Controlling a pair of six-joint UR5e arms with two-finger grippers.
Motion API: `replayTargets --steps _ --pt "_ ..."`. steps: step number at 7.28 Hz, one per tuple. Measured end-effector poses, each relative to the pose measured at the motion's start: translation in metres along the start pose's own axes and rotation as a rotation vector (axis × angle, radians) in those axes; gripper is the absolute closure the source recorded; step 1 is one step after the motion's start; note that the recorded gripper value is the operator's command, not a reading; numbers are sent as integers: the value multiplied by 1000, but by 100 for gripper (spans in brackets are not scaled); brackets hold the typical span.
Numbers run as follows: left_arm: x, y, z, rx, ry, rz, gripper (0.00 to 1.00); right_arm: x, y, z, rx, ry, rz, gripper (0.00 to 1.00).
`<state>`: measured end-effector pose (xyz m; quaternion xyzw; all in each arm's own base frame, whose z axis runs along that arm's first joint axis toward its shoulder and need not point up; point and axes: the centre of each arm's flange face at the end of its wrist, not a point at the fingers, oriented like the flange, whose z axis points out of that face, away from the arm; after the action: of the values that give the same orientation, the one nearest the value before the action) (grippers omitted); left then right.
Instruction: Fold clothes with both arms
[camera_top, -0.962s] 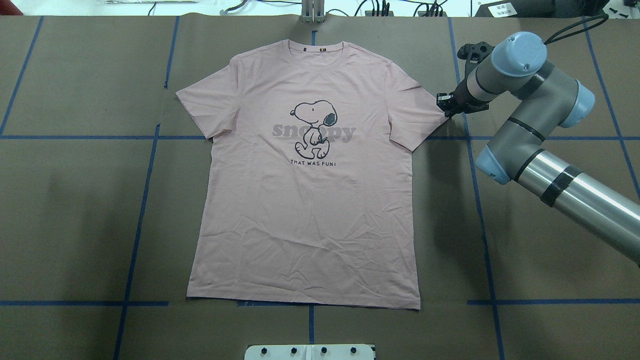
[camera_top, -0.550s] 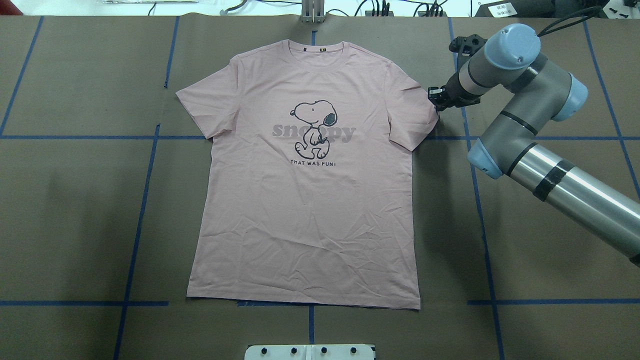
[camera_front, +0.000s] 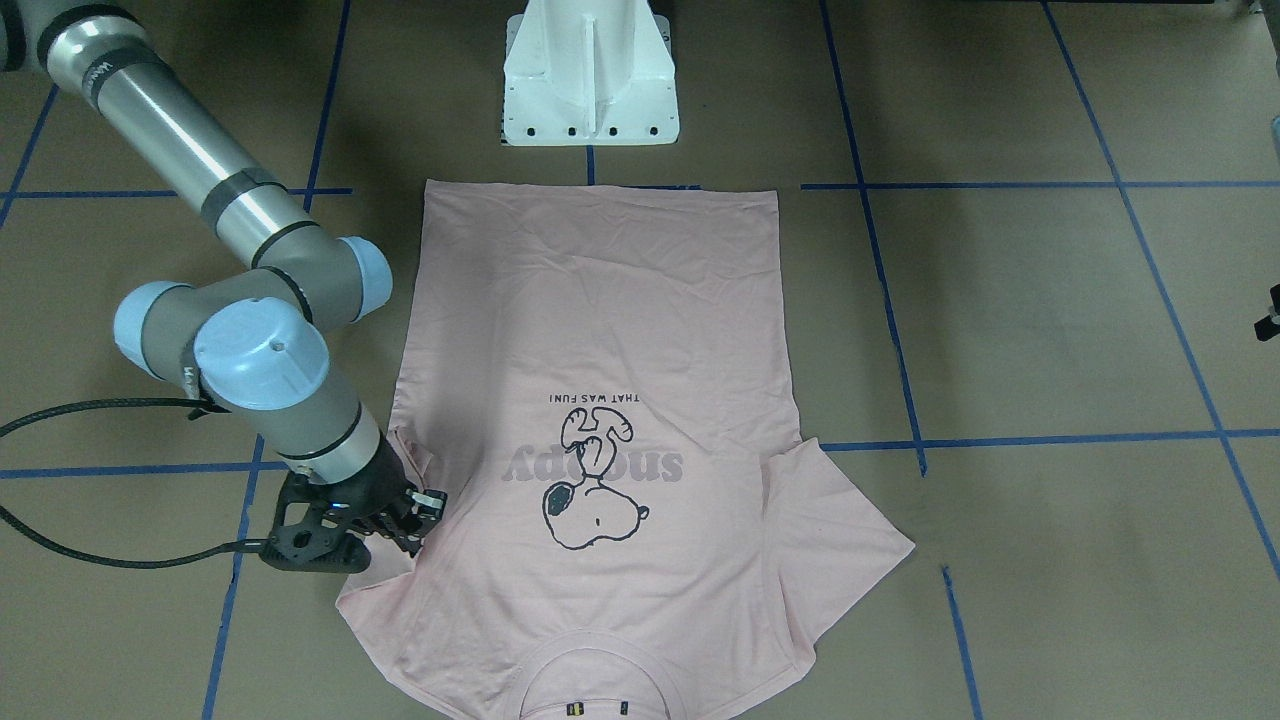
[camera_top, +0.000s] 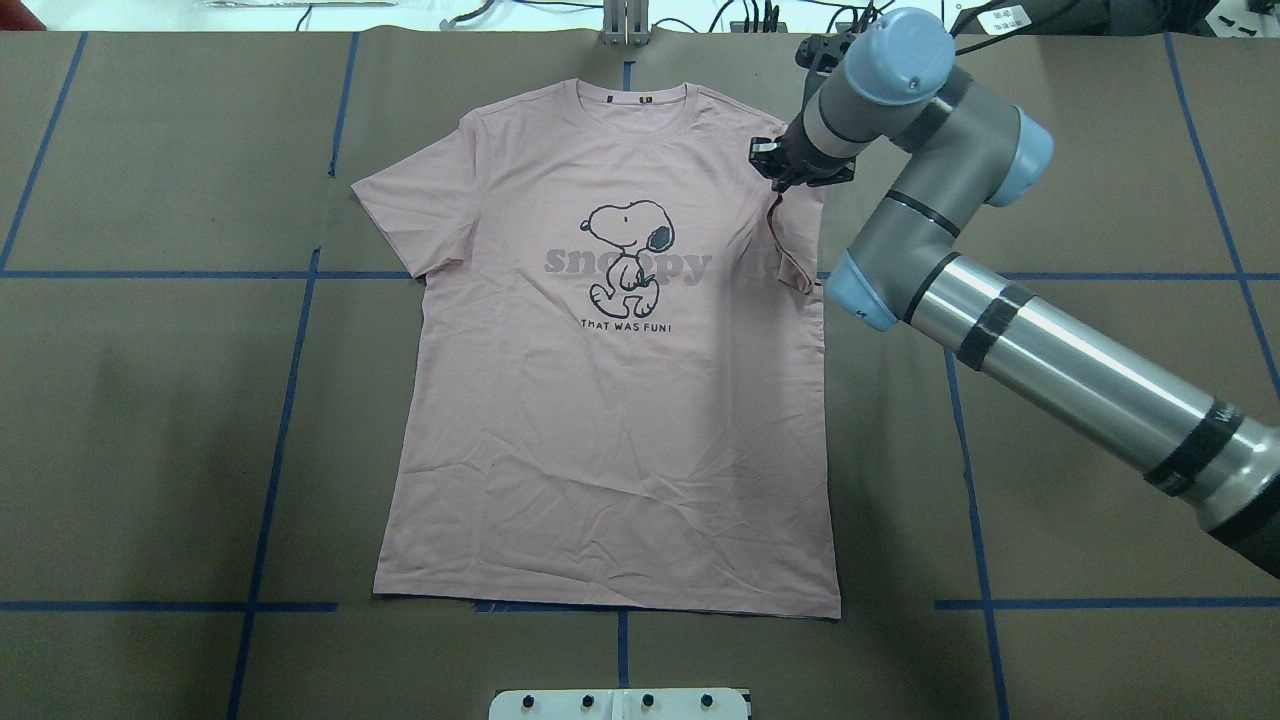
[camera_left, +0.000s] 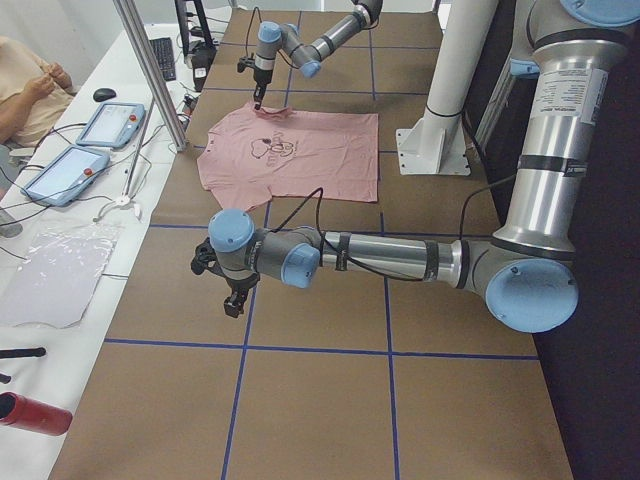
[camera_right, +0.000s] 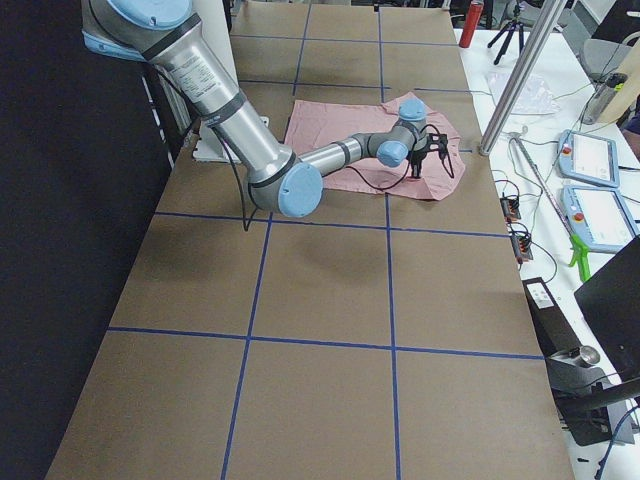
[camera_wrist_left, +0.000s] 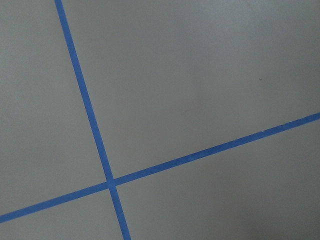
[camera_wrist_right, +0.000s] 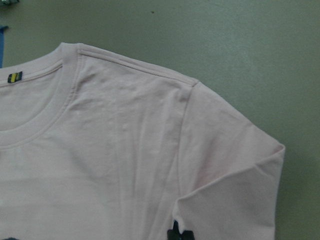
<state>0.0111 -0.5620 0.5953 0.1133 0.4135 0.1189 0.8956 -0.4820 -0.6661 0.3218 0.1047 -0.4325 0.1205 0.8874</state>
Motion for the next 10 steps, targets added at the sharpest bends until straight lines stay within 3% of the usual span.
replayTargets --steps 4,10 --pt "7 -4 -6 13 0 14 0 -37 0 4 32 -3 -3 0" --pt "18 -8 -13 28 18 34 0 -50 -6 -35 54 -96 -26 0"
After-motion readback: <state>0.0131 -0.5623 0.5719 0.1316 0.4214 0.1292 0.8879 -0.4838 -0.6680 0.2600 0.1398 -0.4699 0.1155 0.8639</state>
